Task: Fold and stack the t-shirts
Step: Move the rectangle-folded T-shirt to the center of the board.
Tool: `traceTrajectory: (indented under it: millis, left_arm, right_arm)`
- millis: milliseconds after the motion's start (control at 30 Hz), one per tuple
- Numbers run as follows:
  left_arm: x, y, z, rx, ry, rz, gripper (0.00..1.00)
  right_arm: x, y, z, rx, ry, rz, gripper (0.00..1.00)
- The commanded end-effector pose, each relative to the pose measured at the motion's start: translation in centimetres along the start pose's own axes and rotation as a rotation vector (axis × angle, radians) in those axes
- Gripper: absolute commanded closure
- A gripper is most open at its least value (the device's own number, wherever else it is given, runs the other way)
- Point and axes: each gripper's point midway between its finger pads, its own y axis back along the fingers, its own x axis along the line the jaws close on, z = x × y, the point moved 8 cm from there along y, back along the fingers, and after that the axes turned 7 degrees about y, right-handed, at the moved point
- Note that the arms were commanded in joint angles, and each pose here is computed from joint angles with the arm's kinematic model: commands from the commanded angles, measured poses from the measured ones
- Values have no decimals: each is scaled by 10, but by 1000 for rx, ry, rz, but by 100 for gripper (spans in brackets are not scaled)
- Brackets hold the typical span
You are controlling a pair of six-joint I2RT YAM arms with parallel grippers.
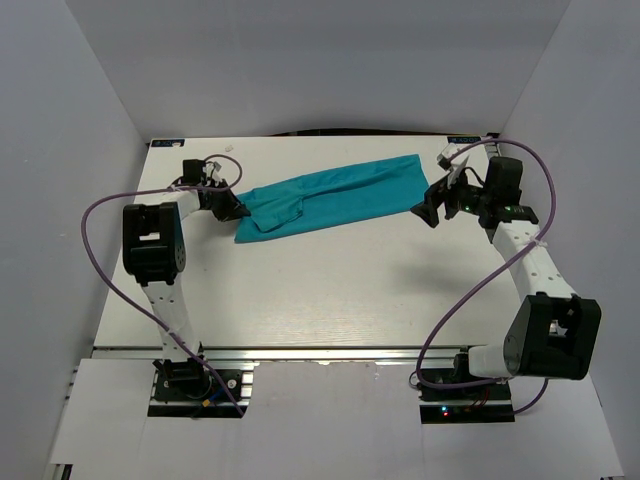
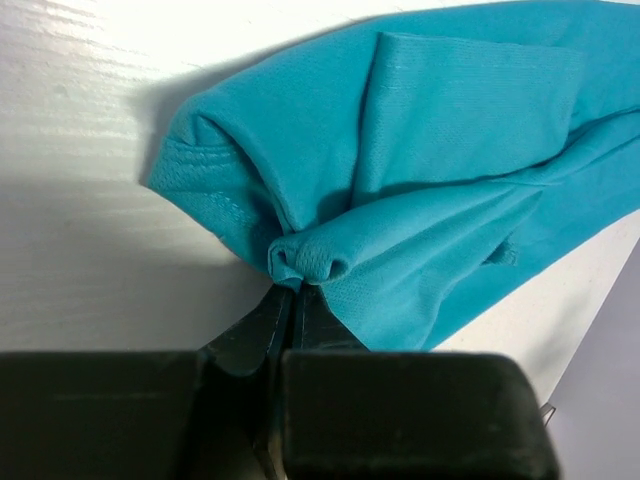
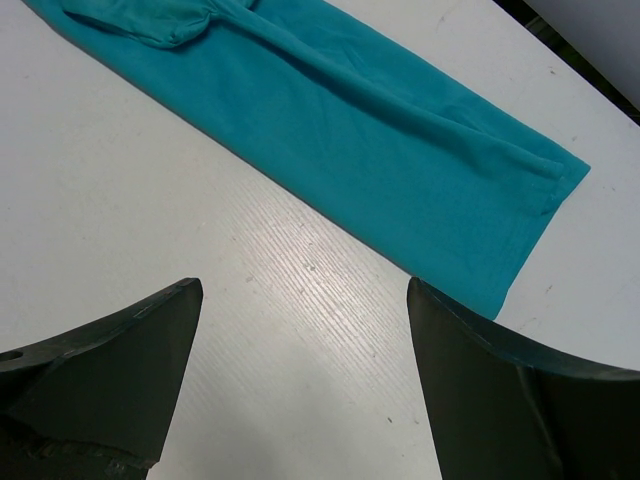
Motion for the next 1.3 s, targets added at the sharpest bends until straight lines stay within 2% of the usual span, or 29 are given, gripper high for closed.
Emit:
traceTrajectory:
  millis: [0, 167, 467, 767, 1067, 1167, 1200, 1267]
  left_arm:
    - [-32, 35, 5, -54, -76, -75, 100]
    - [-23, 53, -13, -45, -84, -47, 100]
    - [-20, 78, -18, -73, -87, -37, 100]
    - [11, 55, -38, 27, -17, 7, 100]
    - [27, 57, -45, 15, 16, 56, 100]
    - [28, 56, -46, 22, 42, 52, 86]
    - [29, 54, -47, 28, 50, 53, 71]
    - [29, 53, -48, 31, 76, 46, 52]
  right_arm:
    - [1, 9, 14, -52, 54, -20, 11]
    - [5, 11, 12, -54, 60, -16, 11]
    - [6, 11, 12, -62, 56, -16, 11]
    - [6, 11, 12, -68, 54, -12, 11]
    - [9, 10, 7, -63, 43, -8, 11]
    - [8, 9, 6, -62, 41, -8, 11]
    - [8, 9, 6, -62, 40, -8, 11]
    - [8, 8, 6, -62, 41, -8, 11]
